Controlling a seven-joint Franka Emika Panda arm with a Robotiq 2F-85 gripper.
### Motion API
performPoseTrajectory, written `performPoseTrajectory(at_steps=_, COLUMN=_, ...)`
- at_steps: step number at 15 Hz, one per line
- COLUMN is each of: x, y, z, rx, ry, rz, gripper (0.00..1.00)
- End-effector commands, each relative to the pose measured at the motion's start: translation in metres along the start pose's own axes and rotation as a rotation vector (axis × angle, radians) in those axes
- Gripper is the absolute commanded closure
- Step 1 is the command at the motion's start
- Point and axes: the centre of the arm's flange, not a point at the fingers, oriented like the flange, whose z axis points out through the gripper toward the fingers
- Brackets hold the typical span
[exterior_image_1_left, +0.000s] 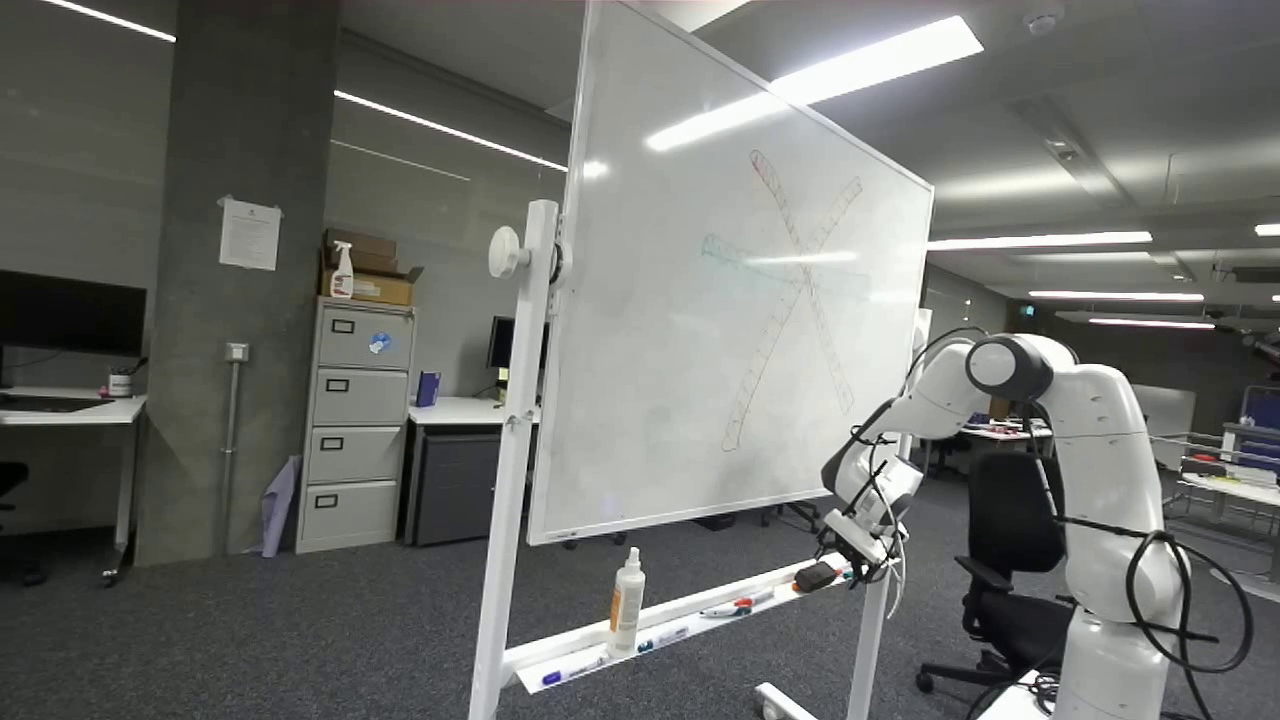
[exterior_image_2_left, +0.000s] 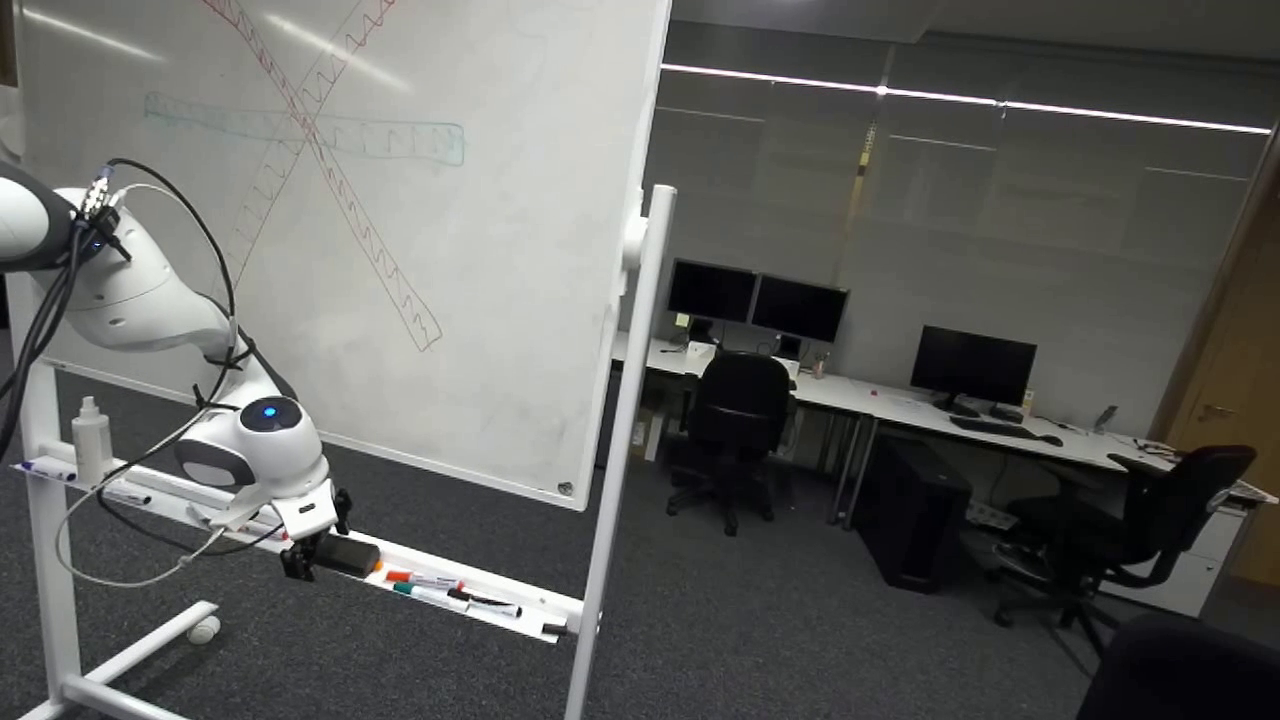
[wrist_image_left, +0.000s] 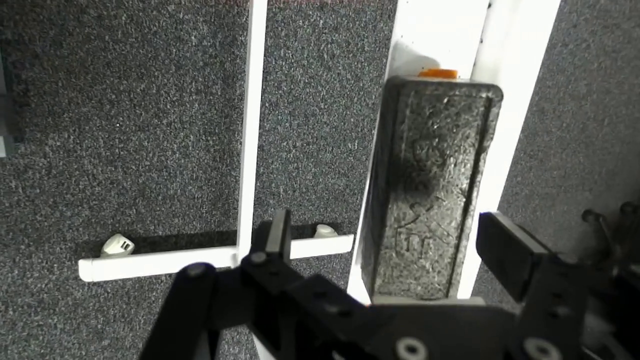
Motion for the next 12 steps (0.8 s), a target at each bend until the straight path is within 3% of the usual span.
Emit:
performPoseTrajectory(at_steps=1, x=0.000, y=-0.008, z=0.008, rx=0.020, ry=0.016, rz=-0.006, gripper=0.00)
performPoseTrajectory(at_steps=8, x=-0.004, y=-0.017, z=0.011, rx=0.024, ry=0.008, rz=-0.016, gripper=0.02)
performPoseTrajectory(at_steps=9, x=-0.004, y=-0.019, z=0.010, rx=0.027, ry=0.009, rz=-0.016, gripper=0.27)
performPoseTrajectory(at_steps=12, x=-0.002, y=-0.021, z=0.009, rx=0.030, ry=0.010, rz=-0.014, gripper=0.35)
